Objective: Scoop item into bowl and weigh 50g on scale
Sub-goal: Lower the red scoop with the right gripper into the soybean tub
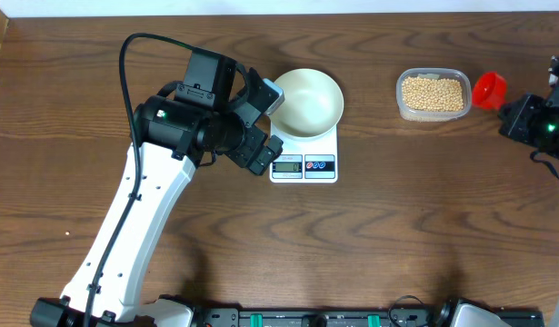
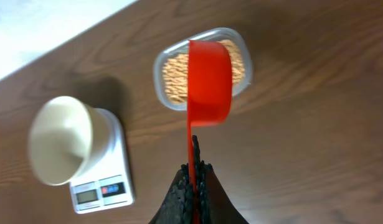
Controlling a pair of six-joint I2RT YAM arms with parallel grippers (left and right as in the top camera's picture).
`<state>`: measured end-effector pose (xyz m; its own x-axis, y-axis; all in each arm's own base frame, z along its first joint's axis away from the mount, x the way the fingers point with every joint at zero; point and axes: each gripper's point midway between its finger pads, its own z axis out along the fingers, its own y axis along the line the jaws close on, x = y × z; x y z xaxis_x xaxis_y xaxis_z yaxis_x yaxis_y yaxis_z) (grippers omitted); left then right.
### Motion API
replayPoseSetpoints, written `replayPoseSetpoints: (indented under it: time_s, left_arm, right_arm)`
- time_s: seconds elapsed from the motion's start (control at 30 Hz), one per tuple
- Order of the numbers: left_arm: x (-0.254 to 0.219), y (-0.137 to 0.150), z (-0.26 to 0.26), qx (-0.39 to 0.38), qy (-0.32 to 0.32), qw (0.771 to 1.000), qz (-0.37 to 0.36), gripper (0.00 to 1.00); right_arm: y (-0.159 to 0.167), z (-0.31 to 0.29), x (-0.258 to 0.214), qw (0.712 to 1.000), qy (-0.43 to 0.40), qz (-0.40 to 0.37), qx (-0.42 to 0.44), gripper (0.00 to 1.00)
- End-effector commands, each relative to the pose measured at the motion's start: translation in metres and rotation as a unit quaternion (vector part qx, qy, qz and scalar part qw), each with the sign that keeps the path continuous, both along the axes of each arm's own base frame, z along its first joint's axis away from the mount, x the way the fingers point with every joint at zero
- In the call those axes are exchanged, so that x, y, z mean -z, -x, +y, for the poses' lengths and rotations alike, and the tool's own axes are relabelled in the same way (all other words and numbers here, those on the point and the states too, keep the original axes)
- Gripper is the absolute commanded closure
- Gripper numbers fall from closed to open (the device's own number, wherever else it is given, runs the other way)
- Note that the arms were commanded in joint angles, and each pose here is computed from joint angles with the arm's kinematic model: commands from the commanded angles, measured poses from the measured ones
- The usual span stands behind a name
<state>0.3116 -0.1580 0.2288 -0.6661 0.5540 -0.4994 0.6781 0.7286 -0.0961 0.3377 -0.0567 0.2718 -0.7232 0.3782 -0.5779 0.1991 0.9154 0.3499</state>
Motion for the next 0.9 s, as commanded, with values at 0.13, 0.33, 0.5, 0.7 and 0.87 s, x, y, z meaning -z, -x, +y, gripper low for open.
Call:
replayPoseSetpoints:
  time_s: [0.13,0.33,0.5,0.7,0.87]
  left_arm:
    - [-0.004,-0.002,-0.003,0.002,0.005,1.0,-0.002,0.02]
    - [-0.004,-0.002,-0.003,0.002,0.005,1.0,-0.002,0.02]
    - [-0.004,-0.002,-0.003,0.002,0.005,1.0,-0.002,0.02]
    - [-0.004,-0.002,-0.003,0.002,0.005,1.0,-0.002,0.02]
    - [-0.004,-0.002,-0.003,0.002,0.005,1.0,-0.002,0.02]
  right_arm:
    - [-0.007,-0.012,-0.002,0.998,0.061,-0.006,-0.017,0.99]
    - [-0.015,-0.014,0.006,0.998,0.056,0.0,-0.019,0.99]
    - [-0.024,-0.014,0.018,0.997,0.058,0.008,-0.043,0.99]
    - [-0.043,-0.017,0.028,0.995,0.073,-0.005,-0.074,0.99]
    - [-0.052,-0.014,0.034,0.995,0.06,-0.009,-0.083,0.99]
